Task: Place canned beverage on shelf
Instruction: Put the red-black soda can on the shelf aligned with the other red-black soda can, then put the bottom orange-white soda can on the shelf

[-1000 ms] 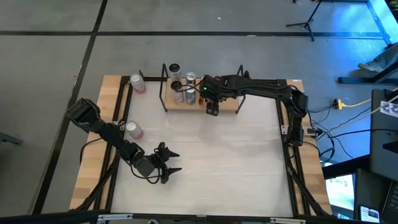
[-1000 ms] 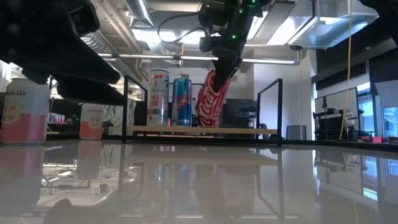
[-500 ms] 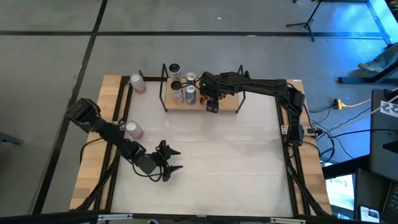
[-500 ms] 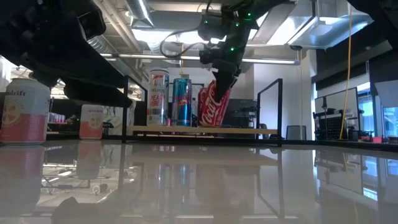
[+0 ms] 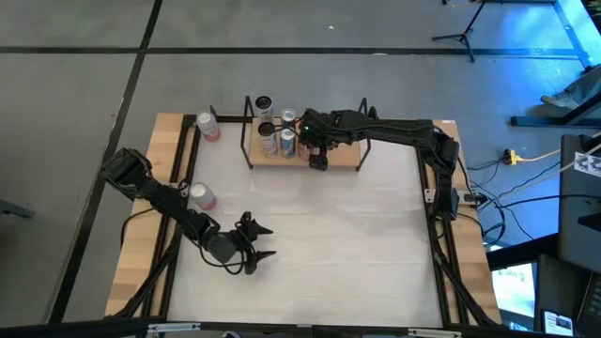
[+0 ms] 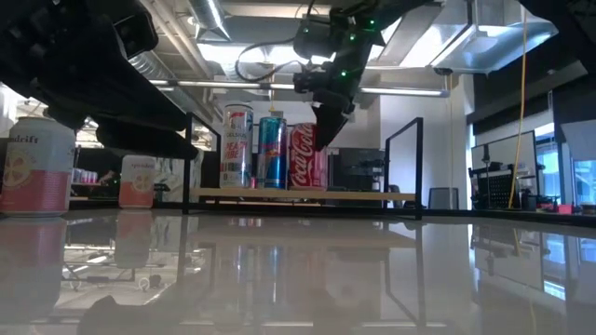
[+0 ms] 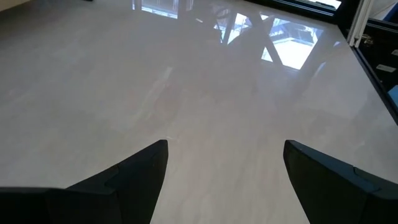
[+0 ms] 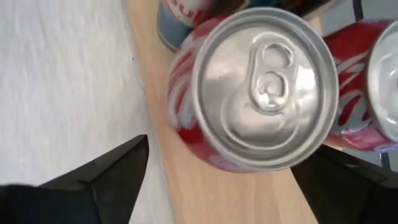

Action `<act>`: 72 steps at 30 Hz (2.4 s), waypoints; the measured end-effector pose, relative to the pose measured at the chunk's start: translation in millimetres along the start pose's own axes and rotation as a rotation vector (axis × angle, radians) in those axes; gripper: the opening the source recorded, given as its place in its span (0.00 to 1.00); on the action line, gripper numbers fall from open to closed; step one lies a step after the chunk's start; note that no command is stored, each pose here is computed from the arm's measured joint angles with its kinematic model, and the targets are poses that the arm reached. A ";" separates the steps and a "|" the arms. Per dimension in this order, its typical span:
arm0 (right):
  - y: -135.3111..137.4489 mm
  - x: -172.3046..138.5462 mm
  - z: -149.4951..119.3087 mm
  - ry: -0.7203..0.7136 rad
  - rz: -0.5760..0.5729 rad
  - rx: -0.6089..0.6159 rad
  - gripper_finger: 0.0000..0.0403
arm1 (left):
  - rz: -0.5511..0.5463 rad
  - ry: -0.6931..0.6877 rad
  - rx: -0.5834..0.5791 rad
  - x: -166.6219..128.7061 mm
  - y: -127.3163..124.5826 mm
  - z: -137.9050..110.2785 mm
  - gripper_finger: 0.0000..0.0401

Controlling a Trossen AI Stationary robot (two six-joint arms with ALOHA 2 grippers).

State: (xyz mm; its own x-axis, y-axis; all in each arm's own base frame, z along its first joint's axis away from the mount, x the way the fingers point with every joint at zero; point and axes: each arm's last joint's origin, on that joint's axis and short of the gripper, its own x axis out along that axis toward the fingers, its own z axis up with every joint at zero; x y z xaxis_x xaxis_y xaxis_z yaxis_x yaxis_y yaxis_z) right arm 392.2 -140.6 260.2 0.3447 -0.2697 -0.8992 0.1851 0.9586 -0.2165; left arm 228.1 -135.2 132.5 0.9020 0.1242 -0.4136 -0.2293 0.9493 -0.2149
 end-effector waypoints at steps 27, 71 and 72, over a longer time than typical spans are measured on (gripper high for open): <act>93.8 -111.2 -90.0 -0.360 0.031 -0.012 0.86 | -0.018 -0.109 0.107 3.2 -1.6 30.5 0.77; 165.2 -42.3 -158.3 -0.786 0.225 -0.159 0.86 | 0.876 0.771 -0.537 -126.8 98.7 136.5 0.77; 165.2 -42.3 -158.3 -0.786 0.225 -0.159 0.86 | 0.885 0.780 -0.534 -126.3 101.6 134.0 0.77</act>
State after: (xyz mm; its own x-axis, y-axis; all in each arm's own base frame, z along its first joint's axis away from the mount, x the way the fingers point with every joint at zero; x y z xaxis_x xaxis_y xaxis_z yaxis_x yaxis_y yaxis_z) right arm 262.4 43.7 202.2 0.9109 0.0011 -0.4127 -0.0771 0.9828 -0.1675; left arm 139.9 -15.8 281.5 -0.0391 0.2760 -0.9604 -0.9147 0.3770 0.1456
